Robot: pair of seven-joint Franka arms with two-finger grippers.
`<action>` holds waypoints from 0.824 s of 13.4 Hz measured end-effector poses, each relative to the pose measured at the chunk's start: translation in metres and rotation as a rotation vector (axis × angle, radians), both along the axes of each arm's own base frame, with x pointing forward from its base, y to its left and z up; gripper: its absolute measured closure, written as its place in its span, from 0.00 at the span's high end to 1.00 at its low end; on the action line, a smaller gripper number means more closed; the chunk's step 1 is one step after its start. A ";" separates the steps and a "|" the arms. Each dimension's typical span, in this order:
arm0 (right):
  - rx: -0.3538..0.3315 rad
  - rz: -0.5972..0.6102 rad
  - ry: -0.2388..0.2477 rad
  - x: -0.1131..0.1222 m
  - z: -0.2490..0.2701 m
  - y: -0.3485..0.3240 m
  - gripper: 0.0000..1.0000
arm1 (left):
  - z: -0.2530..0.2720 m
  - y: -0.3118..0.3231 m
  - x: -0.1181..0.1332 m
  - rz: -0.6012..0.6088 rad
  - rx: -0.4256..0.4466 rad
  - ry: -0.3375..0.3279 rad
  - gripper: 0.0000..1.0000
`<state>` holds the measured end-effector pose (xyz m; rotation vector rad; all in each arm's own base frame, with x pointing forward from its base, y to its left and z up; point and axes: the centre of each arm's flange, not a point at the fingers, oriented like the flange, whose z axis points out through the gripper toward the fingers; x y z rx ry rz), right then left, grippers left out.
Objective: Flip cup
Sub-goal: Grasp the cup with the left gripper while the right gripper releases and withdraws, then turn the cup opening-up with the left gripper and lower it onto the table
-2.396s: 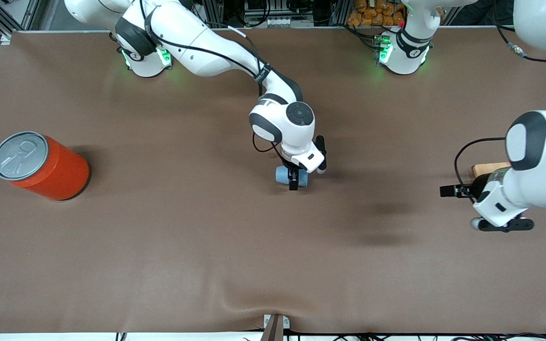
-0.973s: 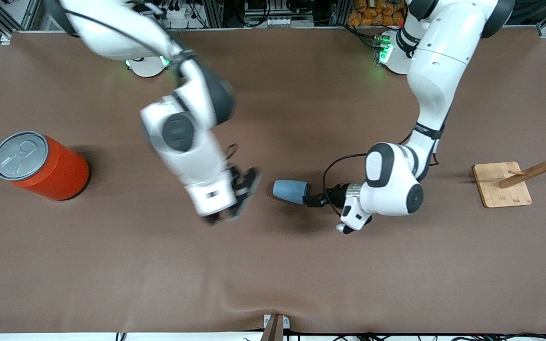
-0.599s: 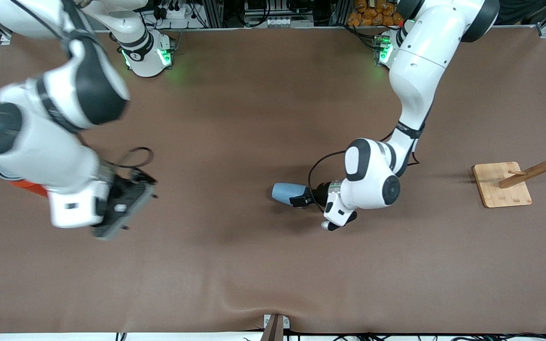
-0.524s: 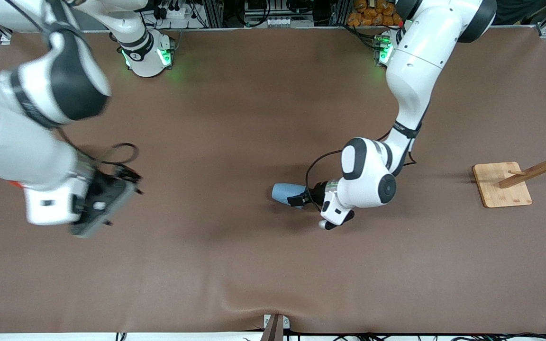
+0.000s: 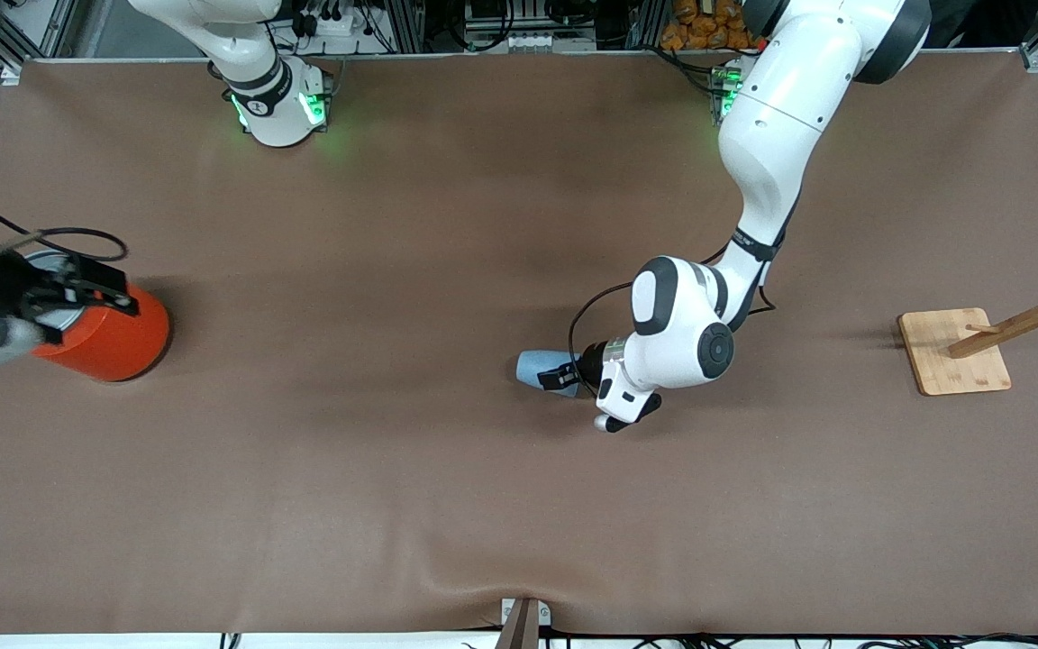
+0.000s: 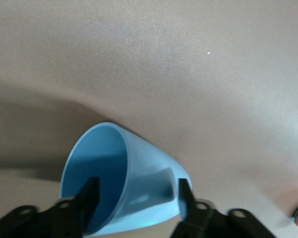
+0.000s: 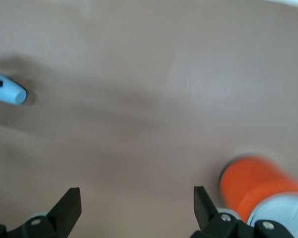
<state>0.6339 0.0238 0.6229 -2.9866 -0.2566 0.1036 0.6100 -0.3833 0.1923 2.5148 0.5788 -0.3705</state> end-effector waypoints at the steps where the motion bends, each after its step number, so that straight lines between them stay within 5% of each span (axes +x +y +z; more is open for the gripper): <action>1: 0.001 -0.117 0.031 -0.012 0.010 -0.008 1.00 | 0.002 0.000 0.001 0.020 0.002 0.010 0.54; 5: -0.026 -0.311 0.032 -0.070 0.041 0.002 1.00 | 0.005 0.003 0.004 0.057 0.006 0.028 0.13; 7: -0.045 -0.336 -0.017 -0.095 0.036 0.001 1.00 | 0.018 0.016 0.015 0.032 0.056 -0.014 0.12; 11: -0.061 -0.353 -0.037 -0.110 0.021 -0.004 1.00 | 0.085 0.060 0.029 -0.045 0.424 -0.069 0.06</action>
